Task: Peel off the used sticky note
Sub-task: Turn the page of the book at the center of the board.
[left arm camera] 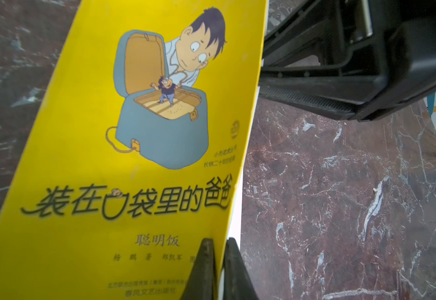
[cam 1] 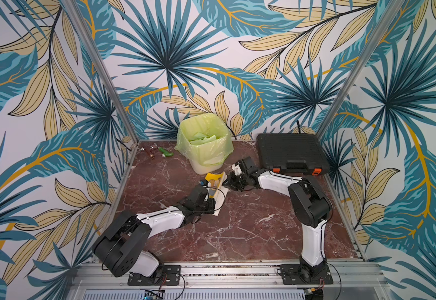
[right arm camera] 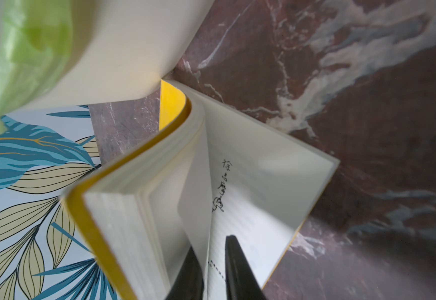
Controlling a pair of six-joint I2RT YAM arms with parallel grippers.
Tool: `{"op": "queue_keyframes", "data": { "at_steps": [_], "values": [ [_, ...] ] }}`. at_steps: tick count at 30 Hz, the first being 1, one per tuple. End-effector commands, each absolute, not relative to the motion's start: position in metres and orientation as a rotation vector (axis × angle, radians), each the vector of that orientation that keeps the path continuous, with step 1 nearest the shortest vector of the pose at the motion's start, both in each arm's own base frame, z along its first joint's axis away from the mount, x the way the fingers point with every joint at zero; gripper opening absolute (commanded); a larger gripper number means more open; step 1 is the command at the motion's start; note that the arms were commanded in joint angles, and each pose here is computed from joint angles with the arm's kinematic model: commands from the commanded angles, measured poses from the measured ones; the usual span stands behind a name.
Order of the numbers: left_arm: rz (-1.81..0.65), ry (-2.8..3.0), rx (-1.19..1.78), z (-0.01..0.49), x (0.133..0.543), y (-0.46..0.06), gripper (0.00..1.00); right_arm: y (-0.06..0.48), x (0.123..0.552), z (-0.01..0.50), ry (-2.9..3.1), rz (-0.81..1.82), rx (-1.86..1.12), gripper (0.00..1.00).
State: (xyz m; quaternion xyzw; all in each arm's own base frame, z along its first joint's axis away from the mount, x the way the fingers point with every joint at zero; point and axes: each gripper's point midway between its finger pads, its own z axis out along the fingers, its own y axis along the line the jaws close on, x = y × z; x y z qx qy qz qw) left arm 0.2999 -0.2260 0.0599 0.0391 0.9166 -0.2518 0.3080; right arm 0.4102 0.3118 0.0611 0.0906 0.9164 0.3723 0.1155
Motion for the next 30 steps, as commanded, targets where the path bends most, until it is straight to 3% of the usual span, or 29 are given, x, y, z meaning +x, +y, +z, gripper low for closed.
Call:
{"op": "queue_keyframes", "data": {
  "at_steps": [1, 5, 14, 19, 30],
  "values": [
    [-0.622, 2.464, 0.043, 0.043, 0.299, -0.213, 0.02, 0.306, 0.405, 0.043, 2.757, 0.998, 0.278, 0.21],
    [-0.625, 2.465, 0.043, 0.043, 0.299, -0.214, 0.07, 0.310, 0.407, 0.042, 2.759, 1.006, 0.270, 0.27],
    [-0.643, 2.468, 0.046, 0.042, 0.299, -0.217, 0.30, 0.320, 0.402, 0.044, 2.765, 1.045, 0.226, 0.41],
    [-0.647, 2.468, 0.046, 0.042, 0.300, -0.217, 0.36, 0.326, 0.399, 0.043, 2.760, 1.080, 0.207, 0.44],
    [-0.637, 2.471, 0.039, 0.042, 0.301, -0.216, 0.47, 0.330, 0.391, 0.030, 2.798, 1.078, 0.203, 0.64]
  ]
}}
